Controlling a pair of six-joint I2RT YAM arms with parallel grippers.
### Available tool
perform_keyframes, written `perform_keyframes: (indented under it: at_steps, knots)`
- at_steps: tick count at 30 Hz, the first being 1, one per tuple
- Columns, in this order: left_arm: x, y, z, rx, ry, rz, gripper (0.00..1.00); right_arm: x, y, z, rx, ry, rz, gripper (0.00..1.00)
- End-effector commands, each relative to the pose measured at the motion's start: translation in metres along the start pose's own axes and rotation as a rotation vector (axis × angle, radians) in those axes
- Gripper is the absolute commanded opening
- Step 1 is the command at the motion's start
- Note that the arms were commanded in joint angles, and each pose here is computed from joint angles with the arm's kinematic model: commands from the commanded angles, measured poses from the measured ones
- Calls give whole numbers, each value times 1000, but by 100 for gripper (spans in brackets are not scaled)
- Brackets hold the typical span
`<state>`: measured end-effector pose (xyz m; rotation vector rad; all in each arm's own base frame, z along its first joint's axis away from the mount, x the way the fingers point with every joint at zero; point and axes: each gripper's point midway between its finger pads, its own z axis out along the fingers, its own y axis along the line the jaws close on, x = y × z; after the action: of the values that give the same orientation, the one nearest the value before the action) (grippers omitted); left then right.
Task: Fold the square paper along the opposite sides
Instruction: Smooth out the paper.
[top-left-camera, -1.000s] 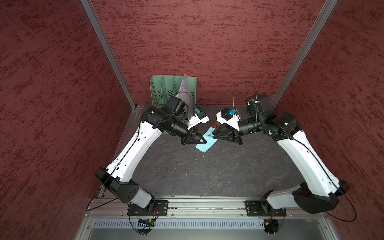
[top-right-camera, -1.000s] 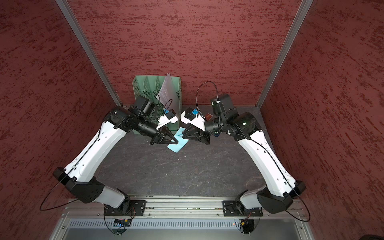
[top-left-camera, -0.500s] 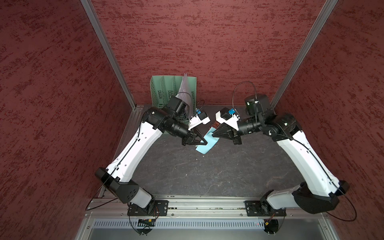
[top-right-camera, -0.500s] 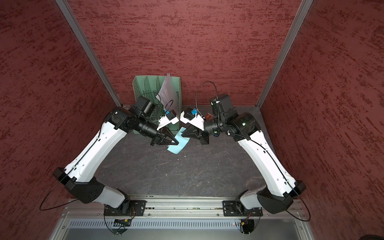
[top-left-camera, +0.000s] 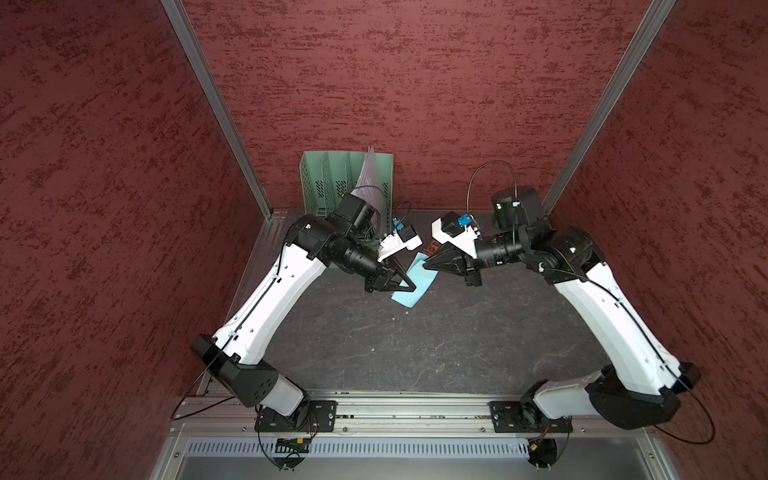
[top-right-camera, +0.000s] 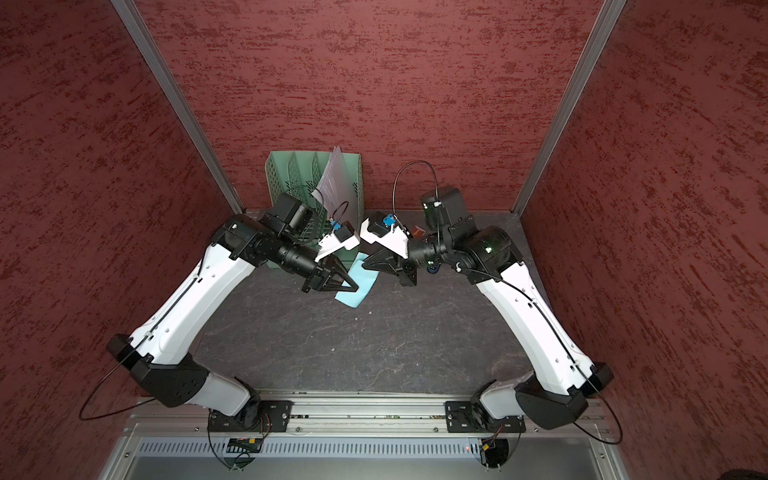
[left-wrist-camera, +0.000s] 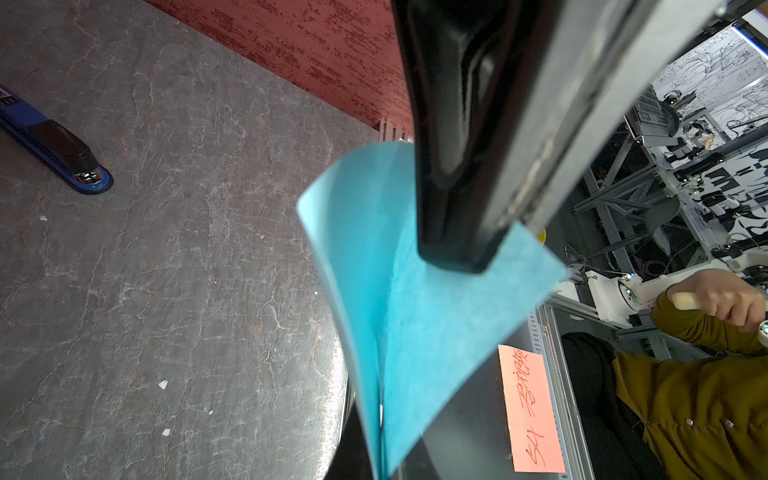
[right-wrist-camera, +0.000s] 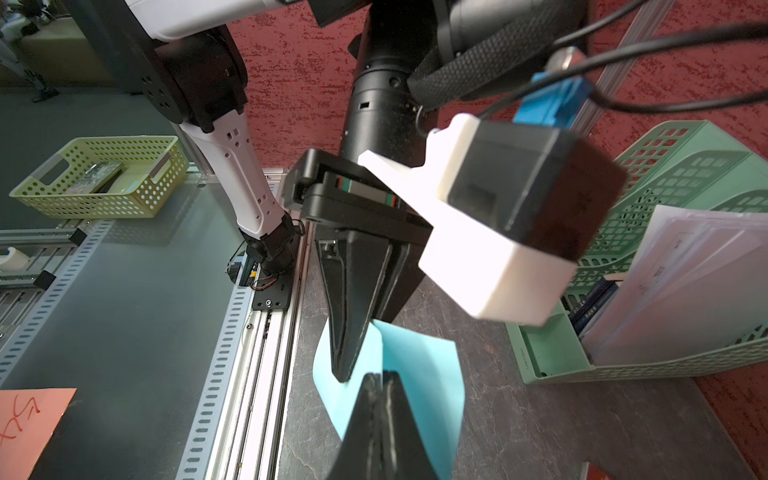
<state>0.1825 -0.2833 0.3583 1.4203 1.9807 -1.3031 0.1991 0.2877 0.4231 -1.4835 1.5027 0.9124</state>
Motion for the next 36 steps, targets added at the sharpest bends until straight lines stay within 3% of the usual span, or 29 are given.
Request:
perform_keyframes:
  at_steps: [1, 18, 26, 36]
  knots:
    - [-1, -6, -3, -12, -14, 45, 9, -8, 4, -5, 20, -25, -28, 0]
    - [-2, -6, -4, -30, -25, 61, 10, -9, 2, -3, 19, -31, -18, 0]
    - [-1, -6, -3, -40, -19, 69, 2, -8, 2, -2, 17, -30, -17, 0]
    - [0, -6, -3, -48, -22, 75, 2, -8, 3, -3, 19, -31, -19, 0]
